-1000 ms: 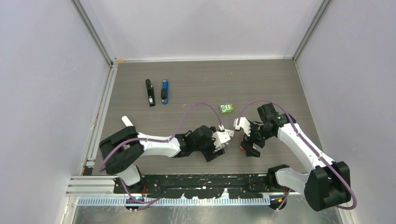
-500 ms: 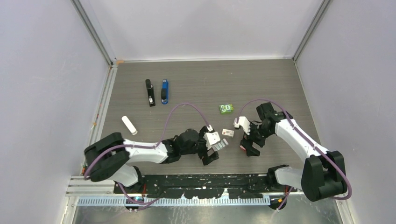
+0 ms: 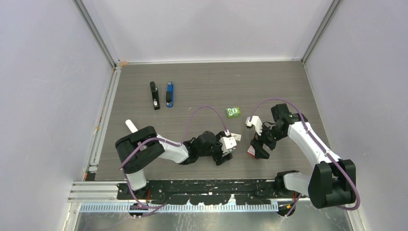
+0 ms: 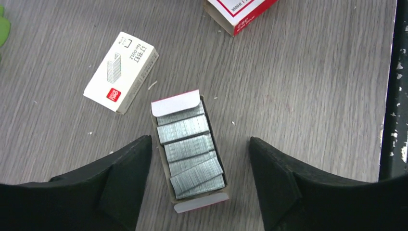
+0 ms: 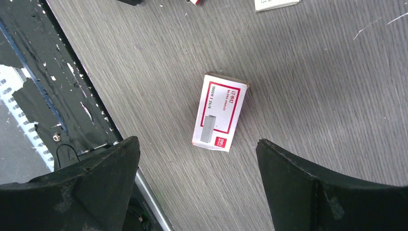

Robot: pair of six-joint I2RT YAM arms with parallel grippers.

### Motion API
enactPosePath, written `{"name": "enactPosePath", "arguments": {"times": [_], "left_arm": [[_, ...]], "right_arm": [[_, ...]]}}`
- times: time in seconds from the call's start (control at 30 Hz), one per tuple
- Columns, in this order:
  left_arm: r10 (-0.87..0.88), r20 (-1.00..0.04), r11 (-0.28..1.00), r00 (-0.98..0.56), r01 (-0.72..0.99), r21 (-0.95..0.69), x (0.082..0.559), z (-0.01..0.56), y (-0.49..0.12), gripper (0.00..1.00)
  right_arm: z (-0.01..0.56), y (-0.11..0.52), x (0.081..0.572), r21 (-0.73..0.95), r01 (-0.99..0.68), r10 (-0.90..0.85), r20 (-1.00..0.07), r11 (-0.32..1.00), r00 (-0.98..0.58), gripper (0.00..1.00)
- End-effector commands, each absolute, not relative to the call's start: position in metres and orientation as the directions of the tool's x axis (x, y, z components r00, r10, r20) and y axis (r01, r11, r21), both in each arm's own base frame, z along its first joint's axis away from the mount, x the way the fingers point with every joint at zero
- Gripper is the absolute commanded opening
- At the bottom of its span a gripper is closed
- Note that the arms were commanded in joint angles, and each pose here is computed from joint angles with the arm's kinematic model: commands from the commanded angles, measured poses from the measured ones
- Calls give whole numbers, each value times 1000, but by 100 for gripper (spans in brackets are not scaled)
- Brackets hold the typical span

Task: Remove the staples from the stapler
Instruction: Close the staple box at the center of the board.

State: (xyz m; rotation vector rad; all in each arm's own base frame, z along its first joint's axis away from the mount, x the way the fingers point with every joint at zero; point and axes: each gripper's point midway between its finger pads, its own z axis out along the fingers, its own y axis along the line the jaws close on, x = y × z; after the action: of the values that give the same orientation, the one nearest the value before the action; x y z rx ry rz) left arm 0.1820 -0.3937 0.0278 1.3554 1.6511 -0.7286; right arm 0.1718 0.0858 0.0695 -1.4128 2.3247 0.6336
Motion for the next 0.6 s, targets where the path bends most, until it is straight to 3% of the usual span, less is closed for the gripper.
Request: {"name": "enactPosePath", "arguments": {"times": [0.0, 0.57], "left_arm": [[458, -889, 271, -16, 955, 122, 198, 30, -401, 72], [536, -844, 167, 26, 976, 137, 183, 13, -391, 44]], "right_arm": [[86, 92, 178, 169, -907, -718, -562, 386, -410, 95], [85, 93, 170, 168, -931, -737, -572, 325, -361, 94]]}}
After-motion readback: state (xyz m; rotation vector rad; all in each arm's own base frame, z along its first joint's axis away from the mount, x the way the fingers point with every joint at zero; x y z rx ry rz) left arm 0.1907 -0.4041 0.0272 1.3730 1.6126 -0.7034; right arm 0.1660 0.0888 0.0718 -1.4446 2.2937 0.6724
